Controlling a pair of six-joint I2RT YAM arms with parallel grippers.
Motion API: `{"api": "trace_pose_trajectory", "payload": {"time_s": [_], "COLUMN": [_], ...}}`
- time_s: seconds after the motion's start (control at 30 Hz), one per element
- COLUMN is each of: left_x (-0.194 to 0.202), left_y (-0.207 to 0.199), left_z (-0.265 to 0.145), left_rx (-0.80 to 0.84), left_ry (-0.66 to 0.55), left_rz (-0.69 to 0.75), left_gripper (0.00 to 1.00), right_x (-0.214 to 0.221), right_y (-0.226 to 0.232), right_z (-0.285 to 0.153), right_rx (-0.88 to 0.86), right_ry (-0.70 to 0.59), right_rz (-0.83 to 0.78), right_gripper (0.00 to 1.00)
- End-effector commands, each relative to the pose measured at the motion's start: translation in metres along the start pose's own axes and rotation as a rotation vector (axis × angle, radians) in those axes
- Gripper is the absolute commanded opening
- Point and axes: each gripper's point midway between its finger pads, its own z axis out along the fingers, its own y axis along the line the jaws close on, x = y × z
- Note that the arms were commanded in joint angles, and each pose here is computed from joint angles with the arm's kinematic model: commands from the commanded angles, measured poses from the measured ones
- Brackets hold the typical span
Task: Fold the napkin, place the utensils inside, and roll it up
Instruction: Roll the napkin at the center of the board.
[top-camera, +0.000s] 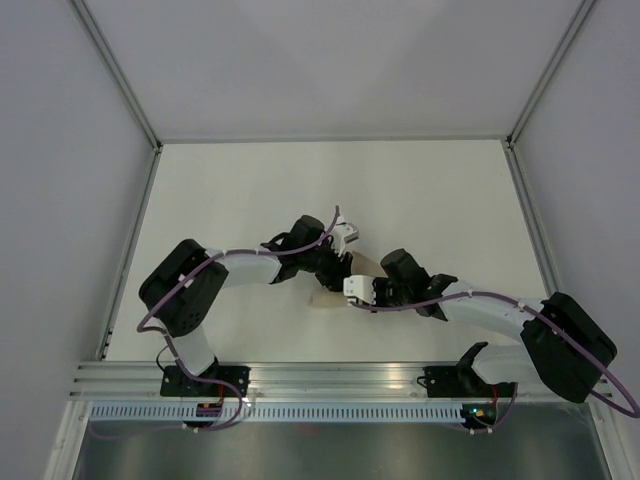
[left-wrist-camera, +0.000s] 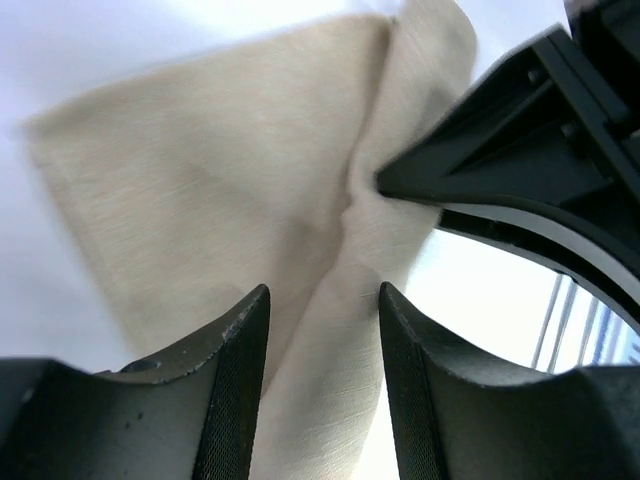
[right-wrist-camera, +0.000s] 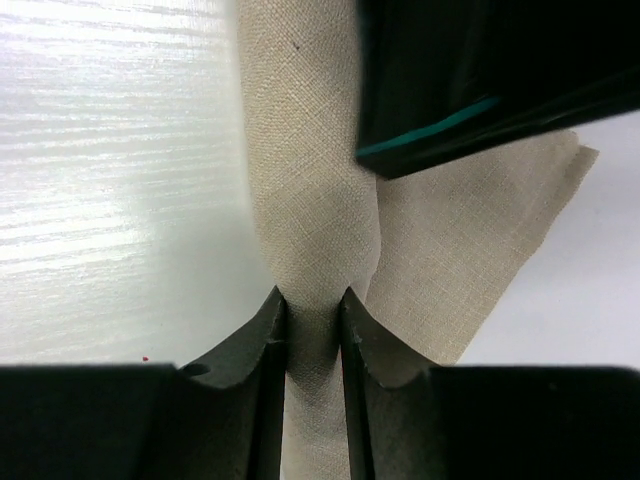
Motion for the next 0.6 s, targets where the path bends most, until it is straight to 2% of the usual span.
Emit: {"api": "trace_pose_trajectory", "payload": {"time_s": [0.0, 0.07, 0.1, 0.17, 0.23, 0.27, 0.33, 0.37, 0.4, 0.57], "left_x": [-0.05, -0.054, -0.073, -0.077, -0.099, -0.094, -0.115, -0.103, -0.117, -0.099], "left_y": [0.019, 0.033, 0.03, 0.04, 0.041, 0.043, 0.03, 0.031, 0.021, 0.011], "left_z": [-0.031, -0.045, -0.061, -0.08, -0.113, -0.121, -0.154, -0.158, -0.181, -0.198], "left_rx": [-0.17, -0.277, -0.316, -0.421, -0.52, -0.549, -0.583, -0.595, -0.604, -0.644], "left_ry": [-0.202, -0.248, -0.325, -0.389, -0.517, -0.537, -0.68, -0.693, -0.8, -0.869], "left_rz": [0.017, 0.018, 0.039, 0.033, 0.034, 0.027, 0.053, 0.05, 0.064, 0.125], "left_gripper": [0.53, 0.53, 0.53, 0.54, 0.55, 0.55, 0.55, 0.54, 0.54, 0.55], "right_x": [0.016, 0.015, 0.013, 0.013, 0.013, 0.012, 0.013, 0.012, 0.013, 0.021], "right_y": [0.036, 0.038, 0.039, 0.039, 0.045, 0.039, 0.041, 0.035, 0.039, 0.019], "right_z": [0.003, 0.004, 0.004, 0.005, 0.004, 0.006, 0.003, 0.006, 0.004, 0.01], "right_rx": [-0.171, -0.208, -0.226, -0.264, -0.321, -0.331, -0.384, -0.401, -0.445, -0.542], "right_ry": [0.064, 0.069, 0.065, 0.082, 0.085, 0.084, 0.085, 0.085, 0.086, 0.09], "right_rz": [0.039, 0.047, 0.052, 0.062, 0.087, 0.099, 0.138, 0.151, 0.167, 0.275], "right_gripper": [0.05, 0.05, 0.05, 0.05, 0.05, 0.05, 0.05, 0.04, 0.04, 0.03]}}
